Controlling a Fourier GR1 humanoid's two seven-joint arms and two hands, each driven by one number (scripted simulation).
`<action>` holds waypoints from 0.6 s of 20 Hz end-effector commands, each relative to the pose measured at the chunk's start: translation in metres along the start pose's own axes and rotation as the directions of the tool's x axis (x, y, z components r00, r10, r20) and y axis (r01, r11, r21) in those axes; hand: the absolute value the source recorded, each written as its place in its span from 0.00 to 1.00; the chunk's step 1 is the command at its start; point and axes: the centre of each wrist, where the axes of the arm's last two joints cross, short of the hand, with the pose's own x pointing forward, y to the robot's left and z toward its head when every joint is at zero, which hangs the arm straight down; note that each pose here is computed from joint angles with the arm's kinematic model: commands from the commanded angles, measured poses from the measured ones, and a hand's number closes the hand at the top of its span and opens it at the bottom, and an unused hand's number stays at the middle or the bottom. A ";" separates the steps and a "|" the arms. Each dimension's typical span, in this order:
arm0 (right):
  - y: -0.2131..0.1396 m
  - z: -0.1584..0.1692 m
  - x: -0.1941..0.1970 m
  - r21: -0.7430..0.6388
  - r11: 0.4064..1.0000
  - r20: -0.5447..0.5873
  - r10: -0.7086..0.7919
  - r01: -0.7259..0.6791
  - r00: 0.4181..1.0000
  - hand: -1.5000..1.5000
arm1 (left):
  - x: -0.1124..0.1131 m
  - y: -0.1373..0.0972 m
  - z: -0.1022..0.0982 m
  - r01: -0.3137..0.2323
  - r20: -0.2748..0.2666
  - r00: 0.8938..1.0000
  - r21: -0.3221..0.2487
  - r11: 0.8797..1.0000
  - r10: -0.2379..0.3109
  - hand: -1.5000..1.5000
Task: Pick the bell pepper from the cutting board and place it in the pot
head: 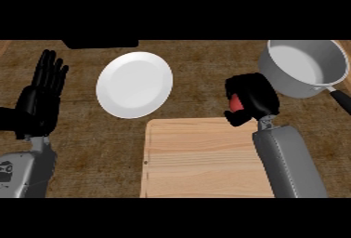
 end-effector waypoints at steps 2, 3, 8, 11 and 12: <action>-0.038 -0.018 -0.019 -0.219 0.975 -0.471 -0.078 -0.030 0.879 1.00 | 0.002 -0.003 0.000 0.002 0.012 1.000 -0.012 1.000 -0.002 0.50; -0.053 -0.022 -0.022 -0.272 0.960 -0.539 -0.098 -0.063 0.836 1.00 | 0.003 -0.001 -0.002 0.005 0.015 1.000 -0.012 1.000 -0.004 0.50; -0.105 -0.039 -0.021 -0.468 0.842 -0.764 -0.234 -0.267 0.602 1.00 | 0.002 -0.010 -0.002 -0.003 0.003 1.000 -0.065 0.998 0.003 0.50; -0.121 -0.052 -0.014 -0.462 0.785 -0.857 -0.275 -0.412 0.437 1.00 | 0.003 -0.019 -0.005 -0.002 0.021 1.000 -0.092 0.996 0.004 0.50; -0.132 -0.058 -0.008 -0.452 0.771 -0.876 -0.288 -0.449 0.387 1.00 | 0.009 -0.026 -0.006 -0.018 0.015 1.000 -0.105 0.994 0.019 0.50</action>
